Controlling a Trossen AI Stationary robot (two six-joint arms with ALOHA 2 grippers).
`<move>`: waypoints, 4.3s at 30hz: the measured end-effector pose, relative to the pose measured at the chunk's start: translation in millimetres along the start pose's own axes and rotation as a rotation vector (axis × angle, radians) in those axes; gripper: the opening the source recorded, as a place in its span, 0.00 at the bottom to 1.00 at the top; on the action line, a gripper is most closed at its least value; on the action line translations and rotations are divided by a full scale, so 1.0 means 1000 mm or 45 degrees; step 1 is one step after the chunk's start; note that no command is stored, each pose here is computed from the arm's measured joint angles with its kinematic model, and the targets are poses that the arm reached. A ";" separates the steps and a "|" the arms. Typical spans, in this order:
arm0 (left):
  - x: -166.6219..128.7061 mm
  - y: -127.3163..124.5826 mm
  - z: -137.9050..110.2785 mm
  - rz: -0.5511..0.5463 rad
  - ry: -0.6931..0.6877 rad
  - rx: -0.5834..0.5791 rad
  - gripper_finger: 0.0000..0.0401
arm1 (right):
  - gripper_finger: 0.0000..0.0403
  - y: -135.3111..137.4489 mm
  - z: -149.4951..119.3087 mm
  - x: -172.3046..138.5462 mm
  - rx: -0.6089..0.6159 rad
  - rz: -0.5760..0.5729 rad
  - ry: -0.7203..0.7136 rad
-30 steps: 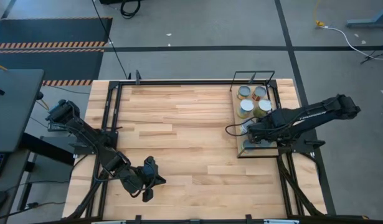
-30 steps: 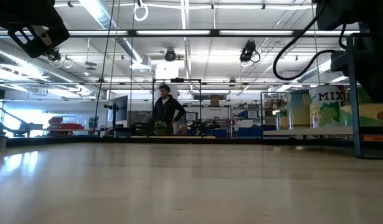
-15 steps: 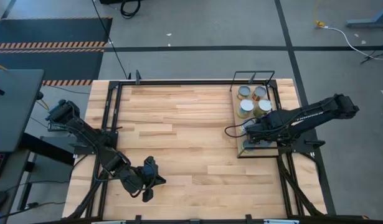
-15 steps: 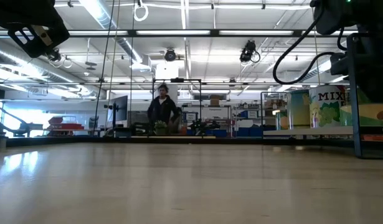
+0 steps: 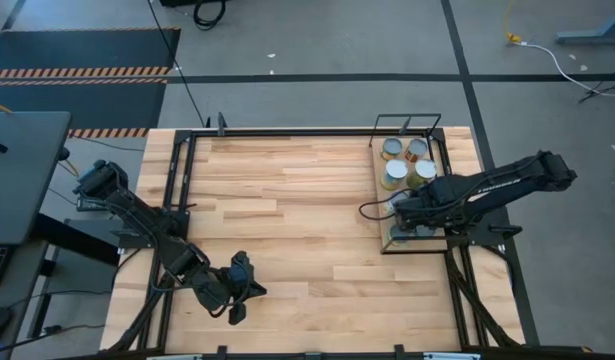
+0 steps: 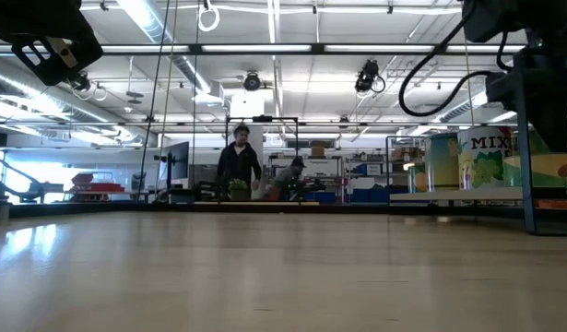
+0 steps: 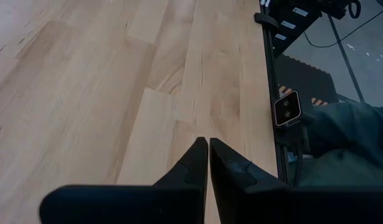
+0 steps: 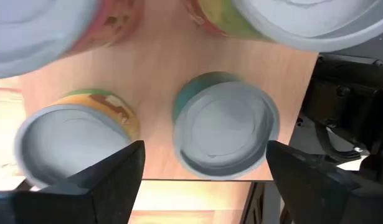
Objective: Pick and place cans onto a shelf
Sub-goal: Return to Home Position
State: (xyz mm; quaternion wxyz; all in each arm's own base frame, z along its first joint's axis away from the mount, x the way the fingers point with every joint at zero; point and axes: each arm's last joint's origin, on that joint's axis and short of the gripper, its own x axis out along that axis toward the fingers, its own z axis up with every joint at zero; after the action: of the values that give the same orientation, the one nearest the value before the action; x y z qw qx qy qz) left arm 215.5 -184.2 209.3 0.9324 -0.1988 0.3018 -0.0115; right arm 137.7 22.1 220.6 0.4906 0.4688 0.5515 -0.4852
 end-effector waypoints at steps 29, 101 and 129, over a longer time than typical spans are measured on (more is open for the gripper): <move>0.000 0.000 0.000 0.001 0.000 0.000 0.06 | 0.01 -0.017 0.032 -0.086 -0.007 0.115 -0.318; -0.037 0.152 0.149 -0.379 -0.564 0.416 0.06 | 0.01 -0.065 -0.007 -0.026 -1.578 1.951 -1.699; -0.095 0.221 0.007 -0.320 -0.901 0.409 0.06 | 0.01 -0.058 0.008 0.004 -1.463 1.640 -1.825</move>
State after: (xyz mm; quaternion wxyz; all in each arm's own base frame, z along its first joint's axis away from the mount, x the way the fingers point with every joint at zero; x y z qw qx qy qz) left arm 119.7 35.2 184.3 0.9891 -0.0778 -0.0701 -0.1032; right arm 80.9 9.0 220.9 0.9976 -0.0168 -0.0613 0.0277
